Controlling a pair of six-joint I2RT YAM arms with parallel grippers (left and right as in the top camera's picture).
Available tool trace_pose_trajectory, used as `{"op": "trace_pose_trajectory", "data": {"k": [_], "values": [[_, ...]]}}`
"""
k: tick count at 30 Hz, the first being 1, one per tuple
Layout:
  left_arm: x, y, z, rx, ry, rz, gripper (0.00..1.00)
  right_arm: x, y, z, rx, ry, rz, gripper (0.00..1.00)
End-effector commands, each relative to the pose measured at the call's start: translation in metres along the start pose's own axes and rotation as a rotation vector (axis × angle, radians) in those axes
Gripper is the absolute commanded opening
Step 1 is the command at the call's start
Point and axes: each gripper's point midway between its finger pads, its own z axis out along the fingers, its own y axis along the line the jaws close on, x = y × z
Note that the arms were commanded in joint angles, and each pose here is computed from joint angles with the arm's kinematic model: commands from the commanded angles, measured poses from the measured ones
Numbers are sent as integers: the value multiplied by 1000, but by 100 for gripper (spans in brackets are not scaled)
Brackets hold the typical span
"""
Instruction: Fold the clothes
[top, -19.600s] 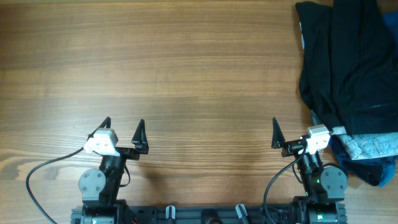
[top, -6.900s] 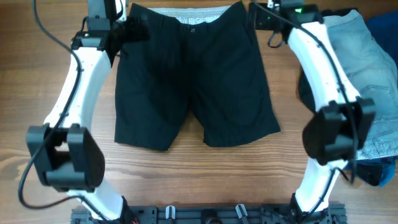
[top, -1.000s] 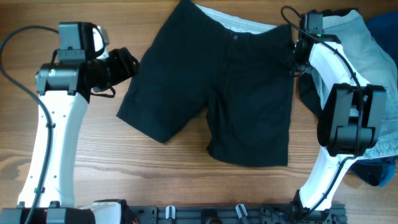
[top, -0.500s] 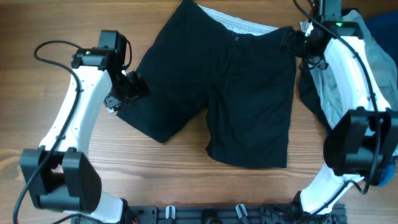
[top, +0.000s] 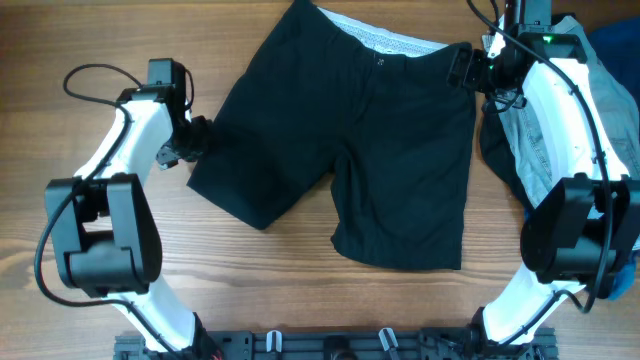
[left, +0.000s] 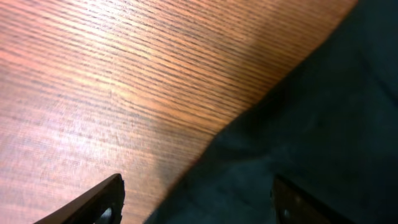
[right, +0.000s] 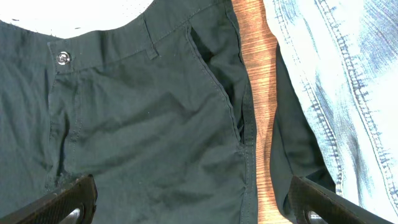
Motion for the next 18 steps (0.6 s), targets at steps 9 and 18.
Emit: {"op": "trace_pose_trajectory", "data": {"k": [9, 18], "values": [[26, -23, 38, 155, 148, 142, 17, -2, 5, 0, -22, -4, -22, 99], [-14, -4, 41, 89, -4, 81, 4, -3, 5, 0, -22, -5, -22, 99]]}}
